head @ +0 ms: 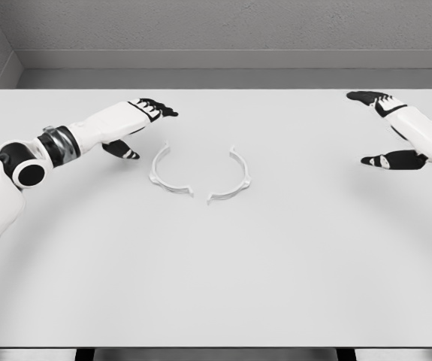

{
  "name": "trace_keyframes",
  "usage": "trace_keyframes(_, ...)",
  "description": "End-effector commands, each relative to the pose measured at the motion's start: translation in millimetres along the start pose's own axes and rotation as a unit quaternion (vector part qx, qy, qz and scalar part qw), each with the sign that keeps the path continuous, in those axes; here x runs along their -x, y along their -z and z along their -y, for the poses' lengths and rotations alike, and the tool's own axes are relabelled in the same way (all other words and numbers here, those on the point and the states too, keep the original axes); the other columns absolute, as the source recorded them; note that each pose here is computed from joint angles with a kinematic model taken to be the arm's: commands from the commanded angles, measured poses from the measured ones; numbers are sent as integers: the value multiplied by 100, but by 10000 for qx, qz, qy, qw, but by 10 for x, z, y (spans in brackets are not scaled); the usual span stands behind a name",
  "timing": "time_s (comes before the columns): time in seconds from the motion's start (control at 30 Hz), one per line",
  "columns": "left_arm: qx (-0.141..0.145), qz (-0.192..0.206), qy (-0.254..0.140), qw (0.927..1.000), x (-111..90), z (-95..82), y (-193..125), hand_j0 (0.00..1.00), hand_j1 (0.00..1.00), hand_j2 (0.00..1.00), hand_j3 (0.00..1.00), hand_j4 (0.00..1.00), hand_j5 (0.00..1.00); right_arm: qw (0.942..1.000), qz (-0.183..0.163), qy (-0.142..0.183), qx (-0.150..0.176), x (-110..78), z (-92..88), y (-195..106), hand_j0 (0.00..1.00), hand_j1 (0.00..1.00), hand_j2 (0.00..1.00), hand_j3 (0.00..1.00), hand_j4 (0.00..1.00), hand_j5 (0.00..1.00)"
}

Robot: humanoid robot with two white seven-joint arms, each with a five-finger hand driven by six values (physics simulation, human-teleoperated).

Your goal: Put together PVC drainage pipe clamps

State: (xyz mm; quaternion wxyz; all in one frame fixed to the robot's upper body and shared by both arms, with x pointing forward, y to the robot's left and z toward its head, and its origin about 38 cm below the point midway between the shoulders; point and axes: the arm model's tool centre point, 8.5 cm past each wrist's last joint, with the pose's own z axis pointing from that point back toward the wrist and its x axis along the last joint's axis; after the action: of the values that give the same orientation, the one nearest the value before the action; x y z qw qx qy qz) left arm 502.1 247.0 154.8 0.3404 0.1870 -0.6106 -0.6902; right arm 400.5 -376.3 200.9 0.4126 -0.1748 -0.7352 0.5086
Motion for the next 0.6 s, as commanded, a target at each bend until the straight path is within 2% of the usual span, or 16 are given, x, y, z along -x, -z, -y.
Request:
trace_keyframes(0.0, 43, -40, -149, 9999, 13, 86, 37, 100, 100, 100, 100, 100, 100, 9995, -56, -84, 285, 22, 218, -68, 100, 100, 100, 100, 100, 100)
trace_keyframes(0.03, 26, -18, -154, 9999, -3, 70, 70, 100, 100, 100, 100, 100, 100, 9996, -96, -54, 273, 46, 195, -83, 100, 100, 100, 100, 100, 100)
trace_keyframes(0.07, 30, -15, -163, 9999, -6, 71, 80, 100, 100, 100, 100, 100, 100, 9992, -321, 52, 214, 181, 129, -152, 100, 100, 100, 100, 100, 100)
trace_keyframes(0.17, 10, -20, -235, 9997, -11, 49, 181, 100, 100, 100, 100, 100, 100, 9989, -450, 121, 17, 218, -44, -247, 100, 100, 100, 100, 100, 100)
trace_keyframes(0.57, 4, 21, -260, 9997, -46, 52, 229, 100, 100, 100, 100, 100, 100, 9975, -649, 270, -26, 325, -131, -345, 100, 100, 100, 100, 100, 100)
